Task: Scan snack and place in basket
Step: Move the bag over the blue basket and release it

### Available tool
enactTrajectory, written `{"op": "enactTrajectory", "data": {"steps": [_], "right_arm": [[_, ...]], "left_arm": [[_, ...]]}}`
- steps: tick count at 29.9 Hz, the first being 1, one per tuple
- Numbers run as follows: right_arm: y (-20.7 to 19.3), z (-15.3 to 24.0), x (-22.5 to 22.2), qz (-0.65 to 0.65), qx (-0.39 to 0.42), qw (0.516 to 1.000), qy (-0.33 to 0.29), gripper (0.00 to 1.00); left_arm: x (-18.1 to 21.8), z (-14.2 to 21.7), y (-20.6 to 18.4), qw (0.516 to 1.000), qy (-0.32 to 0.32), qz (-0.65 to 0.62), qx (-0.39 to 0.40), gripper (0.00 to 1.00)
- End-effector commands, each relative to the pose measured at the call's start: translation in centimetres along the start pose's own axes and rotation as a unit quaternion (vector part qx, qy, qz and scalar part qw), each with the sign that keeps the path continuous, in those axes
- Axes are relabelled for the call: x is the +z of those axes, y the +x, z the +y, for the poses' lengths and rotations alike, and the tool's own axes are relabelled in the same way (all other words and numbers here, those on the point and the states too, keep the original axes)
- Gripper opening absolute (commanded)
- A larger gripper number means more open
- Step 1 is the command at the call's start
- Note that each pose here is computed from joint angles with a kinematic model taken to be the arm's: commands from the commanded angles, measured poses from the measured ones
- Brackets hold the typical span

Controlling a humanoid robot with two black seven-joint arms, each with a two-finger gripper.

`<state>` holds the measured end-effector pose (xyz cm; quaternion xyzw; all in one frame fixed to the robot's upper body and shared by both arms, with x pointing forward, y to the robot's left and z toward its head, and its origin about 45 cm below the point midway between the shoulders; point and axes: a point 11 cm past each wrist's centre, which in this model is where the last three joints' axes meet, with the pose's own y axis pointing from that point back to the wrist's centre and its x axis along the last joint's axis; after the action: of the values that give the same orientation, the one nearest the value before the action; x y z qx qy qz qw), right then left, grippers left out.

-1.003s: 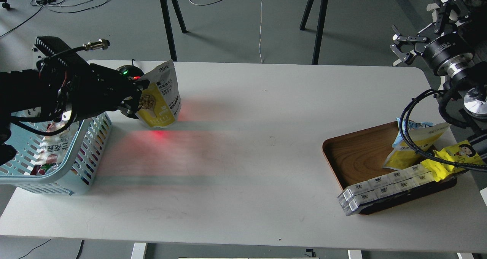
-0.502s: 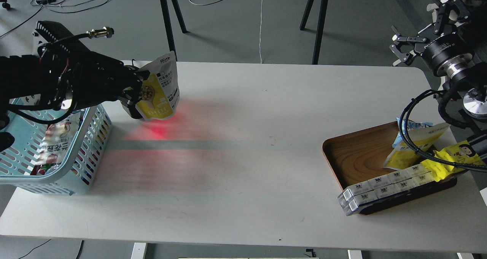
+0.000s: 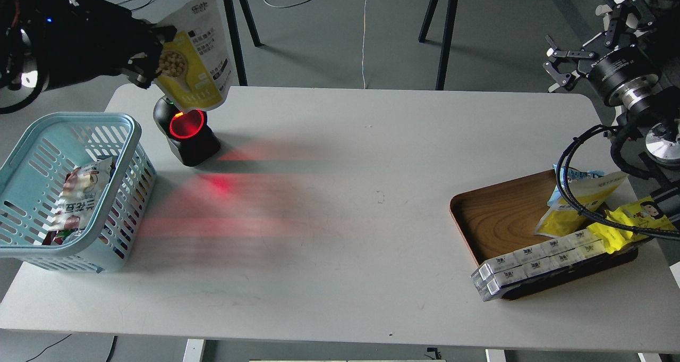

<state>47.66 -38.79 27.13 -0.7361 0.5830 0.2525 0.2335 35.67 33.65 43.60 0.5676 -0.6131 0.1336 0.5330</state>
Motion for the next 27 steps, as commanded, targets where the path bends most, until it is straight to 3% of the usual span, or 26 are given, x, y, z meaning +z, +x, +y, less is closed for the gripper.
{"op": "enactTrajectory", "data": {"steps": [1, 7, 11, 20, 27], "right_arm": [[-0.2, -0.1, 0.1, -0.001, -0.002, 1.0, -0.001, 0.99], [-0.1, -0.1, 0.1, -0.001, -0.002, 1.0, -0.001, 0.99], [-0.4, -0.3, 0.5, -0.004, -0.004, 1.0, -0.003, 0.99], [-0.5, -0.4, 0.7, -0.006, -0.006, 1.0, -0.004, 0.99], [-0.5, -0.4, 0.9, -0.005, -0.006, 1.0, -0.006, 0.99]], "left_arm": [[-2.9, 2.6, -0.7, 0.999, 0.026, 0.006, -0.017, 0.0], [-6.9, 7.1, -2.5, 0.996, 0.067, 0.054, -0.034, 0.0], [-7.8, 8.2, -4.9, 0.994, 0.077, 0.064, -0.055, 0.0], [-6.0, 9.0, -13.8, 0.99, 0.065, 0.076, -0.098, 0.0], [-4.2, 9.4, -18.3, 0.988, 0.051, 0.085, -0.115, 0.0]]}}
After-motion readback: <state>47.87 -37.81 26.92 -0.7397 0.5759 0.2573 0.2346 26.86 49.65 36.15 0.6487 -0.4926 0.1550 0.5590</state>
